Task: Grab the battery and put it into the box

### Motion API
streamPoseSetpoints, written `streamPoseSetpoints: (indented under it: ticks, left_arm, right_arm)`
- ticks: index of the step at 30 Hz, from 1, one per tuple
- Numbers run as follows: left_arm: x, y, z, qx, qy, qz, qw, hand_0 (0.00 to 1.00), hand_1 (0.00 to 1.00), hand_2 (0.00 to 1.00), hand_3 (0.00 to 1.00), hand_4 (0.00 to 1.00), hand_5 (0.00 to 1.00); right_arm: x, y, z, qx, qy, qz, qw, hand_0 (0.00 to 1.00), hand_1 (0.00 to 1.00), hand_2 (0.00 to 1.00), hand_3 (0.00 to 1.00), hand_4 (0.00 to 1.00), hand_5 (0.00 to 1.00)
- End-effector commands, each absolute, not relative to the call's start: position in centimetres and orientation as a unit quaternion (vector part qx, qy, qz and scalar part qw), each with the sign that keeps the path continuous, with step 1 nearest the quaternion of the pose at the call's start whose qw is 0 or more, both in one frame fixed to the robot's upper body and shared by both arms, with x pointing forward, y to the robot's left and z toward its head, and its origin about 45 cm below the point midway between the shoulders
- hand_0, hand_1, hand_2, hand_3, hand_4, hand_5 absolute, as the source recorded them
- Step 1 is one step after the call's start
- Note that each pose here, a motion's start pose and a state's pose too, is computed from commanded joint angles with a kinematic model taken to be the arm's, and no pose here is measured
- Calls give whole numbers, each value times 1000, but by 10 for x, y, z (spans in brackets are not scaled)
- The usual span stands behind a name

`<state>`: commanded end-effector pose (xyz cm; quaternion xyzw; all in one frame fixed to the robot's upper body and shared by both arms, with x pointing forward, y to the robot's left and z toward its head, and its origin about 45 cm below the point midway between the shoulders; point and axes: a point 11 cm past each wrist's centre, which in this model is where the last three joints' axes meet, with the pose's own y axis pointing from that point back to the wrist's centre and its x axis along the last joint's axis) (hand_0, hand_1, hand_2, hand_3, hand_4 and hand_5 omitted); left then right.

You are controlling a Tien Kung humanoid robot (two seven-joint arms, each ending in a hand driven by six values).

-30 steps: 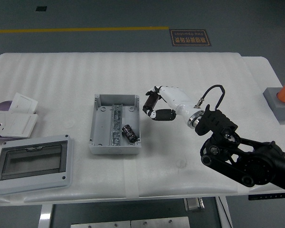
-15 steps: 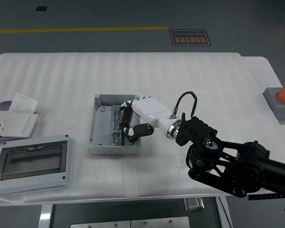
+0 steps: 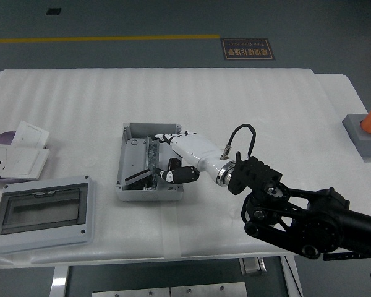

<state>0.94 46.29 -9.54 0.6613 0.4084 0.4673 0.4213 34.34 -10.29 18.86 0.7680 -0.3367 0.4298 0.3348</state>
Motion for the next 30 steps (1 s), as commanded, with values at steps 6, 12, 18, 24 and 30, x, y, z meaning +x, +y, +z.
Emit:
streamPoseSetpoints:
  ticks: [6, 12, 18, 24, 30]
  left_arm:
    - [6, 463, -96, 661, 411, 467, 420, 626, 647, 537, 567, 468, 477]
    - [0, 464, -96, 663, 414, 465, 416, 625, 648, 536, 567, 468, 475]
    - [-5, 467, -94, 666, 414, 464, 412, 628, 649, 536, 568, 470, 474]
    - [-8, 470, -93, 666, 416, 466, 408, 629, 648, 537, 568, 475, 469]
    - [-9, 471, -93, 666, 417, 467, 405, 629, 650, 548, 577, 513, 478]
  right_arm:
    - [351, -135, 189, 762, -404, 391, 321, 970, 876, 853, 940, 660, 415]
    - [357, -193, 188, 727, -475, 365, 336, 950, 860, 835, 918, 668, 421]
    - [357, -248, 191, 688, -538, 343, 346, 935, 848, 821, 908, 673, 428]
    - [357, -286, 203, 672, -609, 303, 292, 916, 837, 811, 899, 686, 442]
    - [357, -307, 221, 671, -656, 272, 214, 824, 787, 773, 831, 686, 446]
